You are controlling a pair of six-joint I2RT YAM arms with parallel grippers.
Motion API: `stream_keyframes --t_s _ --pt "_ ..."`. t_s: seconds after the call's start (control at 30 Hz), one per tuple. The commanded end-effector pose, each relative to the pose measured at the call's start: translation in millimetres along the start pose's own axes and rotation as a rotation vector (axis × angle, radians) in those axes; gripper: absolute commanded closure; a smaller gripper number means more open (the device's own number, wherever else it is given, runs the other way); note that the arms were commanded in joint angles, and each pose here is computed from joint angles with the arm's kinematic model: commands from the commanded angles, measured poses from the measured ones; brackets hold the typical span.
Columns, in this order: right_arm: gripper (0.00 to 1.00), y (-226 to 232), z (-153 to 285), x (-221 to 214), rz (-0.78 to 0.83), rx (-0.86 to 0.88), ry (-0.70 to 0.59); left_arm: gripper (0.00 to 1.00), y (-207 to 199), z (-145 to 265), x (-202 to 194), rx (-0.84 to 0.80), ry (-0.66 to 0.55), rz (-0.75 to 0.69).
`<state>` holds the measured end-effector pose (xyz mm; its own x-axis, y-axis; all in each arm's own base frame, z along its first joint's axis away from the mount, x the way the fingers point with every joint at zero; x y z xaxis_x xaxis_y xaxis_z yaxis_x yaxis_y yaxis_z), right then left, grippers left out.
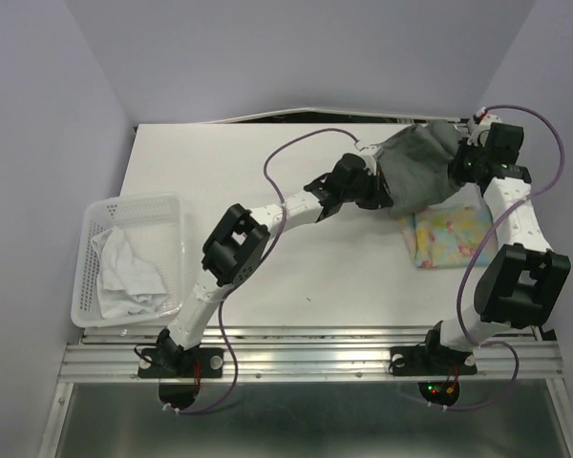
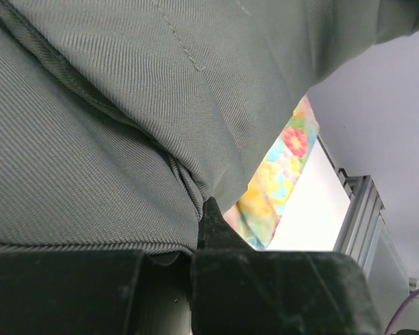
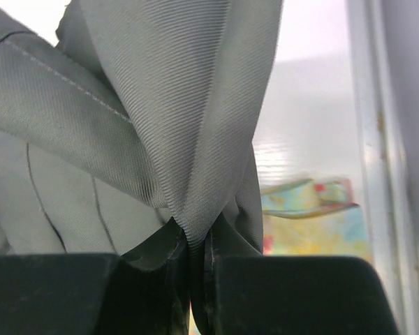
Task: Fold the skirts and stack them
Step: Neatly place the folded skirt to the corner
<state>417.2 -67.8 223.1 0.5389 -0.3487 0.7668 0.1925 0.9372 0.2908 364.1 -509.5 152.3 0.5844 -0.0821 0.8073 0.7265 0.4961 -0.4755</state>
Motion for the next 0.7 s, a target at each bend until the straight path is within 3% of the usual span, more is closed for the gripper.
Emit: stream_keyframes --t_s 0.0,0.33,0.67 --pt "0.99 -30 38 36 0.016 -0.025 -0.117 1.00 -55 3 39 -0.122 -0.098 -0.098" --pt "0.99 -100 77 5 -0.018 -0.127 -0.067 1.00 -89 -2 21 -0.176 -0.060 -0.140" --pt "0.99 -162 76 -77 -0.076 -0.212 0.084 1.00 -97 -30 -55 -0.222 0.104 -0.112"
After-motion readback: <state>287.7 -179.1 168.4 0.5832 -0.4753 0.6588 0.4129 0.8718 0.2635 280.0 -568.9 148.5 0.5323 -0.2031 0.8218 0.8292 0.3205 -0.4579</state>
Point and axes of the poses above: each gripper's point midway between its finger pads, its own z axis back along the fingers, its own y axis along the line the jaws close on, x = y × z, the point moved 3 cm from there along z, back along the fingers, and after that the axes turned 13 degrees about -z, right-handed, at the moved point
